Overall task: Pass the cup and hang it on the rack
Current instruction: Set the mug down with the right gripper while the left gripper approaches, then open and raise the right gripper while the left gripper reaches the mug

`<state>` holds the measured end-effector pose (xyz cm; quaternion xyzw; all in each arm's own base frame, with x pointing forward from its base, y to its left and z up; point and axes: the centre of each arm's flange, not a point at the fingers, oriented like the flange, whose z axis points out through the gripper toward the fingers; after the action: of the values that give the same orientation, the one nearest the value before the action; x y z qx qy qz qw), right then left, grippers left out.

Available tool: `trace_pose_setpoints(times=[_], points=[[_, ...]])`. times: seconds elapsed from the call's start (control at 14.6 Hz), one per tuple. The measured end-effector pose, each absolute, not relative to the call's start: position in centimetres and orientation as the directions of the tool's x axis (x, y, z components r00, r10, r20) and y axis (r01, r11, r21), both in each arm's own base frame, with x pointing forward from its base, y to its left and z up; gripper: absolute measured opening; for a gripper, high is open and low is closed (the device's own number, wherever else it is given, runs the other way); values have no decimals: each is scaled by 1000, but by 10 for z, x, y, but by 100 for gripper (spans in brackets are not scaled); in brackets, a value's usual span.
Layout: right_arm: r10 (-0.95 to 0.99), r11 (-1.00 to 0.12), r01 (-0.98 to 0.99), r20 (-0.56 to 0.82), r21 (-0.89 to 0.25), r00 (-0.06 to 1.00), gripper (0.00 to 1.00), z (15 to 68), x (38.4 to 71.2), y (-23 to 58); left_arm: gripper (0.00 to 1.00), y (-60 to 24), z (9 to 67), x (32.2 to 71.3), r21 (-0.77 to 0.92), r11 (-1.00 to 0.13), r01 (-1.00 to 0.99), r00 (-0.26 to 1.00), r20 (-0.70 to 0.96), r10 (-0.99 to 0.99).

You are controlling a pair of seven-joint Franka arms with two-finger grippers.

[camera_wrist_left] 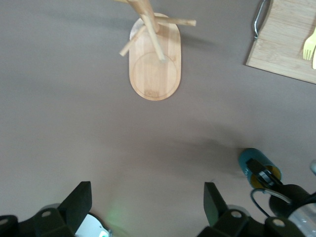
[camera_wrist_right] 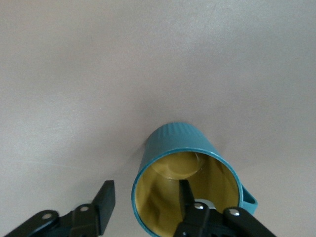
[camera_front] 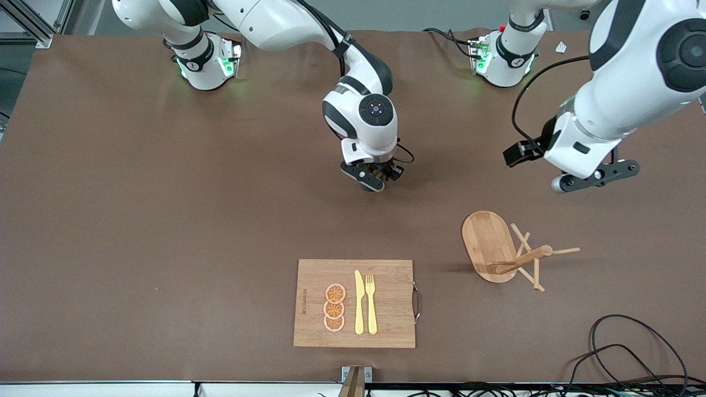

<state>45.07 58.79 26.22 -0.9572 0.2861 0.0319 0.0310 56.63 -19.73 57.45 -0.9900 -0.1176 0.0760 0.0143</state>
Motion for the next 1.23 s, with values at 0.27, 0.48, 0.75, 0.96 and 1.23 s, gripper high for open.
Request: trace_pose_setpoints(times=[0.27,0.48,0.75,0.96,1.23], points=[[-544,-837,-547,-82,-5,835,83,267,450,587,100,-243,563,554,-59,-957,285,943,-164,291],[-544,-839,-543,-87,31,835,96,282,452,587,100,-274,558,542,-71,-946,315,931,-170,323],[-564,-826,-557,-94,89,820,100,320,467,570,100,-313,558,520,-92,-932,350,919,-157,361],[-602,-798,-594,-100,101,792,100,384,492,532,100,-340,556,505,-111,-921,373,913,-132,385],[-509,-860,-502,-70,95,858,100,472,554,418,100,-377,550,486,-115,-908,402,904,-107,414]])
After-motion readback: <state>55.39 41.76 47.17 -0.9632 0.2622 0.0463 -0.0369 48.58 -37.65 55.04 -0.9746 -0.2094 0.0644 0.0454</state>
